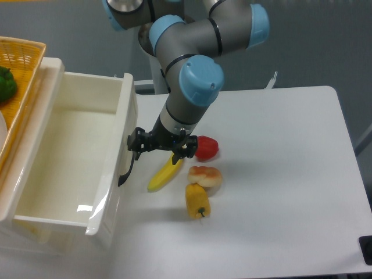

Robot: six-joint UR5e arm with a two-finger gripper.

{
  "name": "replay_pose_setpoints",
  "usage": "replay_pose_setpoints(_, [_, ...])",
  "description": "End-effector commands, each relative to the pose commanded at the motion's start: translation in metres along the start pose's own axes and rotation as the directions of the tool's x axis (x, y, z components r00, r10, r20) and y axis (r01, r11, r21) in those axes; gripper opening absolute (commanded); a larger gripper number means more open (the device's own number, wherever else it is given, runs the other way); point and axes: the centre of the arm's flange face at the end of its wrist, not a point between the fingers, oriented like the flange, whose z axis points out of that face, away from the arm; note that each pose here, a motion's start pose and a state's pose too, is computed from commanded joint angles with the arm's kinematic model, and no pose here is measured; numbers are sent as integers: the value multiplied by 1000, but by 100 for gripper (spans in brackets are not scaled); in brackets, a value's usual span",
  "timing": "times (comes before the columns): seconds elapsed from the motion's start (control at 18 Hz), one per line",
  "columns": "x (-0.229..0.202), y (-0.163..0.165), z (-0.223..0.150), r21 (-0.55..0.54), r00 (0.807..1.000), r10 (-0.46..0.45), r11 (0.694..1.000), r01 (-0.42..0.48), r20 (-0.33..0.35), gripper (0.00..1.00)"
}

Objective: Slide open the top white drawer

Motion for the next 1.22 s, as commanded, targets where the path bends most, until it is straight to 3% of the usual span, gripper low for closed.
replay_pose_setpoints(0.17, [-16, 6, -10, -10, 993, 113, 994, -113, 45, 100])
replay_pose_setpoints(0.33, [-29, 10, -20, -37, 970, 224, 974, -221, 97, 100])
replay_pose_setpoints(0.44, [-35, 12, -21, -86, 937, 324, 945, -315, 129, 100])
replay_pose_setpoints(0.61, [-46, 16, -15, -201, 869, 469, 877, -436, 159, 100])
replay_pose_setpoints(0.67, [-49, 17, -11, -219, 863, 480, 869, -444, 156, 100])
replay_pose_setpoints(0.83, [-60, 9, -4, -217, 860, 482, 869, -444, 170, 100])
replay_pose_setpoints(1.11, [-96, 17, 2, -235, 883, 438, 888, -395, 171, 100])
replay_pose_setpoints(1.22, [-102, 15, 7, -243, 882, 440, 886, -395, 170, 100])
